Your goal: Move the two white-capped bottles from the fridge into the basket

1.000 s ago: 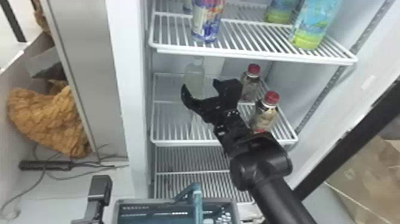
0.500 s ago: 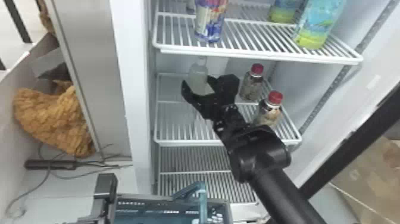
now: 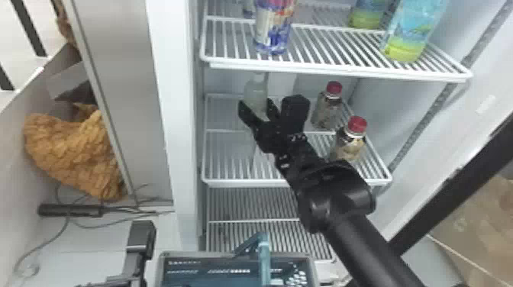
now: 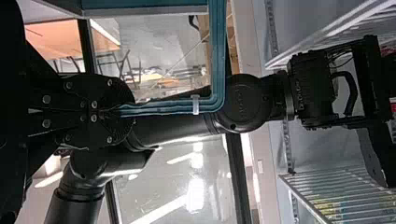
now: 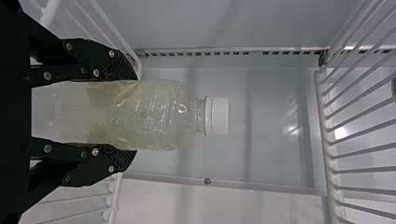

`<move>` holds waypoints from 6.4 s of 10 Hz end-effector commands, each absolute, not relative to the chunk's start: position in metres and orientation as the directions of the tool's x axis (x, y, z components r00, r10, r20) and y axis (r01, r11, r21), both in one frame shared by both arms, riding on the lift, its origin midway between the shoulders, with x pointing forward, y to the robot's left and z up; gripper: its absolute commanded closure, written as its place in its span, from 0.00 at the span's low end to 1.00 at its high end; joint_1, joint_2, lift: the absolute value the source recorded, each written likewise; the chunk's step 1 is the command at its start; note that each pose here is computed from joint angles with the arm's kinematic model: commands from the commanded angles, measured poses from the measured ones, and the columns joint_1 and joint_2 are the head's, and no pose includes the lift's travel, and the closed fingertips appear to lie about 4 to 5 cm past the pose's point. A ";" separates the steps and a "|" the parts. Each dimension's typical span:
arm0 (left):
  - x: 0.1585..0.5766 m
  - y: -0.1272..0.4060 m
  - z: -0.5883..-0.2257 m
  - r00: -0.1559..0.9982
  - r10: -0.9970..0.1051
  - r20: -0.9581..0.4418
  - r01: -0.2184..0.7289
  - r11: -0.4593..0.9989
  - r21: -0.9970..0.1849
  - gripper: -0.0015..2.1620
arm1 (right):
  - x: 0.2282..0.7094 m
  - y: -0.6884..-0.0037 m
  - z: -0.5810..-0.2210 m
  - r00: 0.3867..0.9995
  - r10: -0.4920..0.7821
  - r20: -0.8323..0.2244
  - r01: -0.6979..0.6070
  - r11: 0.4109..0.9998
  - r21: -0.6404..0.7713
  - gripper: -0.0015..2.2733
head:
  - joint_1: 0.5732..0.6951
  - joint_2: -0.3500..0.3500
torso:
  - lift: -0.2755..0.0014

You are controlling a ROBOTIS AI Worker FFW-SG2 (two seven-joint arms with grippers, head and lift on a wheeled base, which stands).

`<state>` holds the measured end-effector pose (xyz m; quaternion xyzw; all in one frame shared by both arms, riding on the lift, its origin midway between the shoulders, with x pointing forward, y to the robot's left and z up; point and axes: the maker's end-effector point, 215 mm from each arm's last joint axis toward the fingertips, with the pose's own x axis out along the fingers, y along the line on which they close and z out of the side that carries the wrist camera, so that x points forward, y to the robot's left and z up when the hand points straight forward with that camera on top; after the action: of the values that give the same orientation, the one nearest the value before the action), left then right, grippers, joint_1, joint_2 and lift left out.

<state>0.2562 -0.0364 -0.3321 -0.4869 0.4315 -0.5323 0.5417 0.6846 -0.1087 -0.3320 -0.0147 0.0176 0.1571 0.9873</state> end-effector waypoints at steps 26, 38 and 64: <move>0.255 -0.031 -0.334 0.083 -0.995 0.060 0.137 -0.048 -0.989 0.54 | 0.431 -0.152 -0.249 0.936 0.352 -0.029 -0.343 0.925 0.160 0.34 | 1.00 0.10 | 0.06; 0.256 -0.029 -0.335 0.086 -0.995 0.058 0.138 -0.046 -0.989 0.53 | 0.286 -0.156 -0.331 0.728 0.434 -0.530 -0.336 0.900 0.276 0.33 | 1.00 0.00 | 0.06; 0.257 -0.028 -0.336 0.092 -0.994 0.056 0.138 -0.043 -0.990 0.53 | 0.354 -0.165 -0.231 0.937 0.322 -0.137 -0.298 0.939 0.170 0.22 | 1.00 0.00 | 0.06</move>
<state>0.2571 -0.0280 -0.3356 -0.5006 0.4275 -0.5206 0.5437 0.3518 -0.1639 -0.2461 0.0694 0.1111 0.1610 0.9782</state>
